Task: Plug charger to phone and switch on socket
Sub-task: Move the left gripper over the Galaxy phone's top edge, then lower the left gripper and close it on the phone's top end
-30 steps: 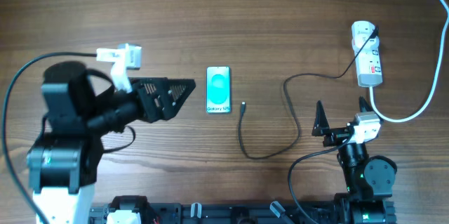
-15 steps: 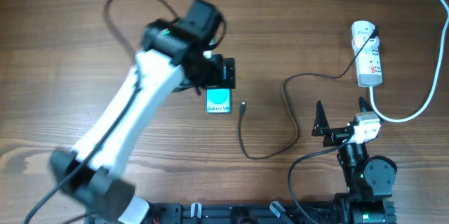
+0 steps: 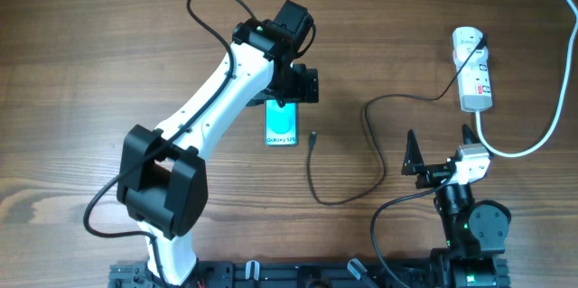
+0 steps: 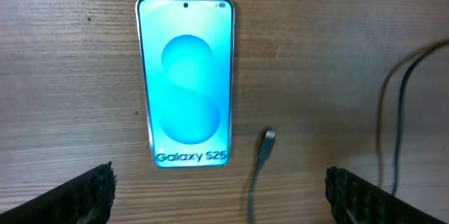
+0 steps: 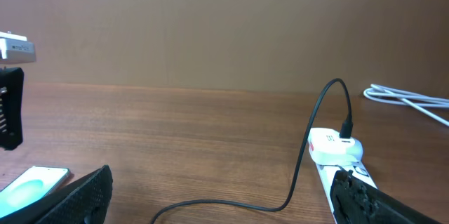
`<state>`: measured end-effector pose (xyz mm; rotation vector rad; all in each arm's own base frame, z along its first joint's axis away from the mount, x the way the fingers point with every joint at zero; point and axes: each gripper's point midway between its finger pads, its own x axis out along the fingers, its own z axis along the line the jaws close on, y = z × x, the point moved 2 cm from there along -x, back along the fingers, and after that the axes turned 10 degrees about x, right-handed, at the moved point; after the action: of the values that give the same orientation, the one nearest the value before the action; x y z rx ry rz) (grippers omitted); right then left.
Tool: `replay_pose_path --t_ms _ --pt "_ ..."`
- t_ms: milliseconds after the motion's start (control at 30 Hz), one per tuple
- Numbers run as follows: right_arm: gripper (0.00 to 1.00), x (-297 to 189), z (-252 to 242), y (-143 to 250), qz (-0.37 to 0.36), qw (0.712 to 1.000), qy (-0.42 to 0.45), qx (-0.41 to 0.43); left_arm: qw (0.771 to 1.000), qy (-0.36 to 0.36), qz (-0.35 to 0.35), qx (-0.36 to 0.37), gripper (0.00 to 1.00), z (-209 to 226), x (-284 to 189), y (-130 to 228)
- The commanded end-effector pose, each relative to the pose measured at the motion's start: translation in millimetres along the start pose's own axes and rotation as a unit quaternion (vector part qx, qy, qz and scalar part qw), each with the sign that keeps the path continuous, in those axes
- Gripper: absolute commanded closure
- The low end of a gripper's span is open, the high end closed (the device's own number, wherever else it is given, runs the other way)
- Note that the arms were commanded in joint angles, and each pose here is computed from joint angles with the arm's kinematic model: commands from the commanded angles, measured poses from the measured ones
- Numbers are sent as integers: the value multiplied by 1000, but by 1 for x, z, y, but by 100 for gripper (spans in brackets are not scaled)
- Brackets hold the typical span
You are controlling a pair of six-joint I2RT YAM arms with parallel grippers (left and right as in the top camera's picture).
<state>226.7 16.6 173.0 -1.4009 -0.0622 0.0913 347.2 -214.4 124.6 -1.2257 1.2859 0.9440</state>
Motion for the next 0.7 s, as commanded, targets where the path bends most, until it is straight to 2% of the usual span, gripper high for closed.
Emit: replay_pose_path --t_ms 0,200,400,667 --pt "0 0 -1 -1 -3 1000 4 -9 997 -7 11 -73 0 3 16 5" --pt "0 0 -1 -1 -3 1000 4 -9 996 -40 -2 -80 0 15 28 4" --pt "0 0 -1 -1 -3 1000 4 -9 996 -57 36 -57 0 18 57 11" --pt "0 0 -1 -1 -3 1000 3 -9 998 -42 32 -30 0 25 81 -3"
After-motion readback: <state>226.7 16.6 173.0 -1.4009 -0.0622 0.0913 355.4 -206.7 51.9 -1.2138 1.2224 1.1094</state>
